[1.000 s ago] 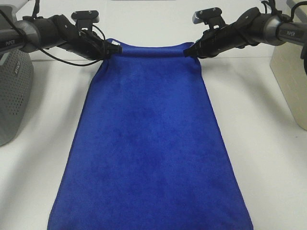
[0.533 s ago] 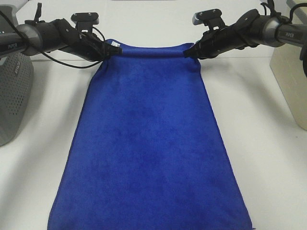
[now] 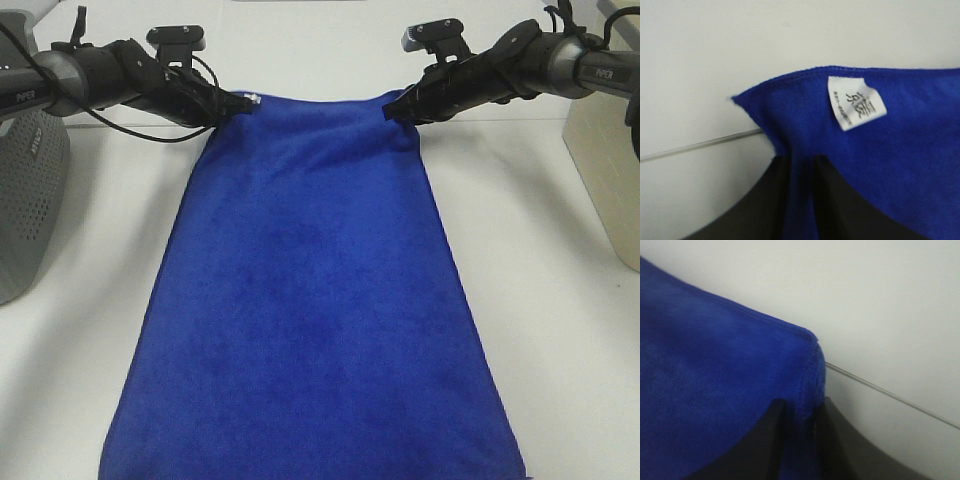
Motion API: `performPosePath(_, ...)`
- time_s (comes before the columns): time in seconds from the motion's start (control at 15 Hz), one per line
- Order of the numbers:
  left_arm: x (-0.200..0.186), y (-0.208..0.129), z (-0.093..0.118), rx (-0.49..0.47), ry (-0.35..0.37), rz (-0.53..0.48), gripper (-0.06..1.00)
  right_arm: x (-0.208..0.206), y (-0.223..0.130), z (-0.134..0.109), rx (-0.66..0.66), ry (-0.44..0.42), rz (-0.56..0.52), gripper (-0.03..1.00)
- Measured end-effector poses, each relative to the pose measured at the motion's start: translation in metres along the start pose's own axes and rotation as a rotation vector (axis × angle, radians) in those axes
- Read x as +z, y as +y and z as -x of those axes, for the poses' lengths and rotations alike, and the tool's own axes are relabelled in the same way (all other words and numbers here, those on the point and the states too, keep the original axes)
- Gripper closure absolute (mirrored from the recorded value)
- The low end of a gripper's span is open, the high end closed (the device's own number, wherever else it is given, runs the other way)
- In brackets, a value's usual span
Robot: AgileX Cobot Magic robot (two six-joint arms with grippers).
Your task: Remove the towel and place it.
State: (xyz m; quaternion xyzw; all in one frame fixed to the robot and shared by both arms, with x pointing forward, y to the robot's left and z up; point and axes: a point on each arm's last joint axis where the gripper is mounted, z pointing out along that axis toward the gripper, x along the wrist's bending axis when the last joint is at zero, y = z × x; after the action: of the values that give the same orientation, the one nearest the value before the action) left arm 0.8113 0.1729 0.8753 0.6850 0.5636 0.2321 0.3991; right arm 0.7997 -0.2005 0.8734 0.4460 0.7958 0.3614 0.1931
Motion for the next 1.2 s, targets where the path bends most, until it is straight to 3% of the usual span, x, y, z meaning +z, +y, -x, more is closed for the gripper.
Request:
performPosePath(0.2,0.000,0.002,-0.001,-0.010,0.006,0.019,0.46,0.000,0.001,0.001,0.025,-0.011,0.011,0.39)
performPosePath(0.33,0.000,0.002,-0.002,-0.030,0.006,0.019,0.32,0.000,0.001,0.002,0.038,-0.018,0.003,0.33)
performPosePath(0.6,-0.010,0.012,0.001,-0.025,-0.005,0.013,0.24,-0.024,0.022,0.003,0.050,-0.051,-0.004,0.31)
performPosePath(0.73,-0.025,0.029,0.006,-0.011,-0.025,0.003,0.18,-0.049,0.041,-0.003,0.070,-0.018,-0.021,0.28)
performPosePath(1.0,-0.076,0.060,0.021,0.035,-0.082,-0.163,0.15,-0.109,0.069,-0.023,0.210,0.078,-0.169,0.19)
performPosePath(1.2,-0.130,0.080,0.027,-0.009,-0.046,-0.352,0.15,-0.168,0.087,-0.032,0.292,0.033,-0.294,0.18)
